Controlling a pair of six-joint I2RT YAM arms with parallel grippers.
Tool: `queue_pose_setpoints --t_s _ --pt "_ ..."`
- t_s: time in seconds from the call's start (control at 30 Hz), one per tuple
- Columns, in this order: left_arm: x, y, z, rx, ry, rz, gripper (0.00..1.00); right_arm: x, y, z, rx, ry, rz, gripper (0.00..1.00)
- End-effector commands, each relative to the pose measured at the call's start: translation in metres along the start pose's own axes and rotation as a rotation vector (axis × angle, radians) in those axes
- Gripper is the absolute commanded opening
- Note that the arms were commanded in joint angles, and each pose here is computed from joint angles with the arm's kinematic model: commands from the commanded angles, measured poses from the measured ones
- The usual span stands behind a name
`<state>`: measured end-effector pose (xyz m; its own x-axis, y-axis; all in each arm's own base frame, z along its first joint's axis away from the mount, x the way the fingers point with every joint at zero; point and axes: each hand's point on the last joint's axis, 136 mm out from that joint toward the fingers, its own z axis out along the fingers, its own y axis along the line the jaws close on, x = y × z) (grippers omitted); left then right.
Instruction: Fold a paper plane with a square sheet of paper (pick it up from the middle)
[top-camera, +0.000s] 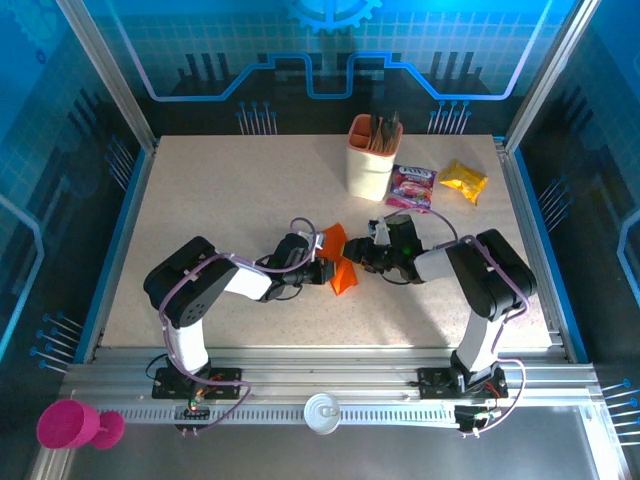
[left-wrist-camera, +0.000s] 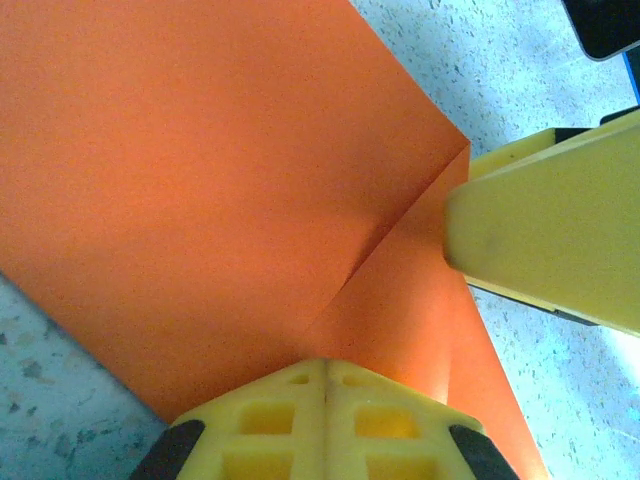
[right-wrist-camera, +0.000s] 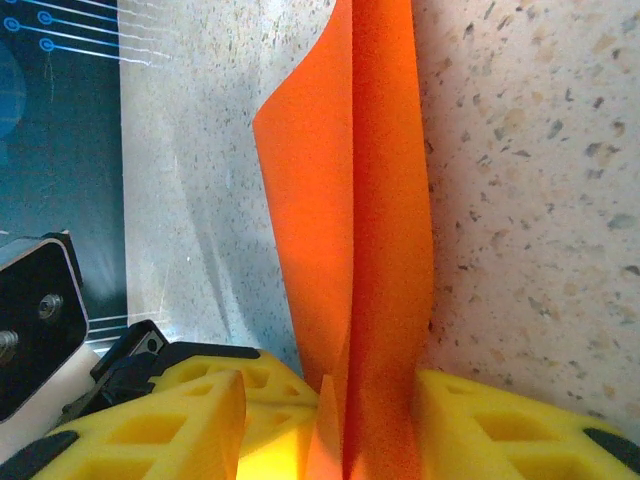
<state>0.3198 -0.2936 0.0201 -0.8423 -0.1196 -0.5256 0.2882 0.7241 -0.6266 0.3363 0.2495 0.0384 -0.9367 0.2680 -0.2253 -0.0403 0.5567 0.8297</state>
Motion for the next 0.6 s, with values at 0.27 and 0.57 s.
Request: queue_pose_setpoints --t_s 0.27,0.57 --pt "0.023 0.033 -0.006 -0.107 0.081 -0.038 0.00 -0.048 -0.004 0.005 0.003 -0.061 -0.069 0.48" --pt "0.024 0.034 -0.006 -0.112 0.086 -0.038 0.00 -0.030 -0.005 0.000 -0.011 -0.022 -0.066 0.47"
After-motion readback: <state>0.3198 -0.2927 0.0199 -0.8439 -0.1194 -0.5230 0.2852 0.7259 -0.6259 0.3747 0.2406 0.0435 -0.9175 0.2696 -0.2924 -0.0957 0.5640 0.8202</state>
